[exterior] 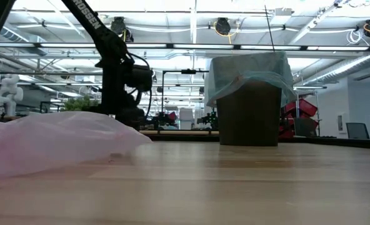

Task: Place trash/remove bag and relplace
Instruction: Put the brown napkin into the trash bin

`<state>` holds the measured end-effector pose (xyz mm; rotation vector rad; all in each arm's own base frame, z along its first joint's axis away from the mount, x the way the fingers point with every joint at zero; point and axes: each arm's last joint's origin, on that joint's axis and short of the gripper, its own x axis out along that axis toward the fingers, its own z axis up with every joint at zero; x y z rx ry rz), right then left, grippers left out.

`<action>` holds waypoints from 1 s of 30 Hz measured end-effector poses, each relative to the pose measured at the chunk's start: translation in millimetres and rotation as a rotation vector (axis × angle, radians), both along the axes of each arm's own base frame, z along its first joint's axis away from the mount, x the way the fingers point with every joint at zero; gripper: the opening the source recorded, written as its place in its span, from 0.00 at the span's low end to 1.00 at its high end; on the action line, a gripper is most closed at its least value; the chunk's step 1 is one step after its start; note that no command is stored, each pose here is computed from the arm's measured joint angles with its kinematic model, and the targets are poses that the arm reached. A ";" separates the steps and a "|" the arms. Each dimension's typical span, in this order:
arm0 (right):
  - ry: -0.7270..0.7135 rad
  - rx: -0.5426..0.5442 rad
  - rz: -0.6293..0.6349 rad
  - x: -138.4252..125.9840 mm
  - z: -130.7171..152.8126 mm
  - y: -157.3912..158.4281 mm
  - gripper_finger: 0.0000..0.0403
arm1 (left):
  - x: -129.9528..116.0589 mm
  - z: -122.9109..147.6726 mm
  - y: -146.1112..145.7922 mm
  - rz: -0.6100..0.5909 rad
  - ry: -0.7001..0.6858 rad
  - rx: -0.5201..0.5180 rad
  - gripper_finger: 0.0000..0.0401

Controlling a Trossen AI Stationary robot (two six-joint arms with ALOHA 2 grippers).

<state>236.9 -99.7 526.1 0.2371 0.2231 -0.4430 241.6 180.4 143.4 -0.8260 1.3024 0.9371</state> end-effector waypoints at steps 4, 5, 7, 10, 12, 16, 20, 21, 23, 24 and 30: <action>0.113 -0.019 -0.026 0.5 -9.9 -1.7 0.48 | 2.7 6.6 -4.2 -0.017 -0.039 0.015 0.21; 0.160 -0.023 -0.043 1.5 -14.6 -3.7 0.46 | 3.0 10.3 -5.2 -0.020 -0.064 0.017 0.15; 0.259 -0.019 -0.059 5.2 -25.5 -7.8 0.40 | 4.4 24.2 -7.1 -0.029 -0.129 0.032 0.05; 0.394 0.016 -0.089 11.1 -42.5 -15.5 0.23 | 3.7 57.1 -9.0 -0.034 -0.241 0.086 0.03; 0.478 0.043 -0.104 15.3 -53.6 -20.9 0.09 | 0.3 83.8 -11.5 -0.037 -0.319 0.143 0.01; 0.632 0.122 -0.097 32.4 -81.3 -35.1 0.02 | -10.6 148.7 -19.5 -0.018 -0.526 0.299 0.01; 0.733 0.230 -0.039 53.7 -110.3 -48.0 0.00 | -28.7 209.4 -31.3 -0.018 -0.742 0.468 0.01; 0.749 0.259 -0.024 59.5 -117.3 -50.2 0.00 | -34.4 222.5 -35.3 -0.021 -0.785 0.505 0.00; 0.772 0.313 0.011 70.7 -130.6 -54.4 0.00 | -44.7 246.0 -42.1 -0.018 -0.864 0.573 0.00; 0.784 0.334 0.026 75.5 -136.6 -56.0 0.00 | -49.8 255.2 -45.5 -0.016 -0.898 0.602 0.00; 0.827 0.489 0.186 97.2 -163.7 -52.0 0.00 | -75.7 282.4 -61.6 0.017 -0.971 0.704 0.00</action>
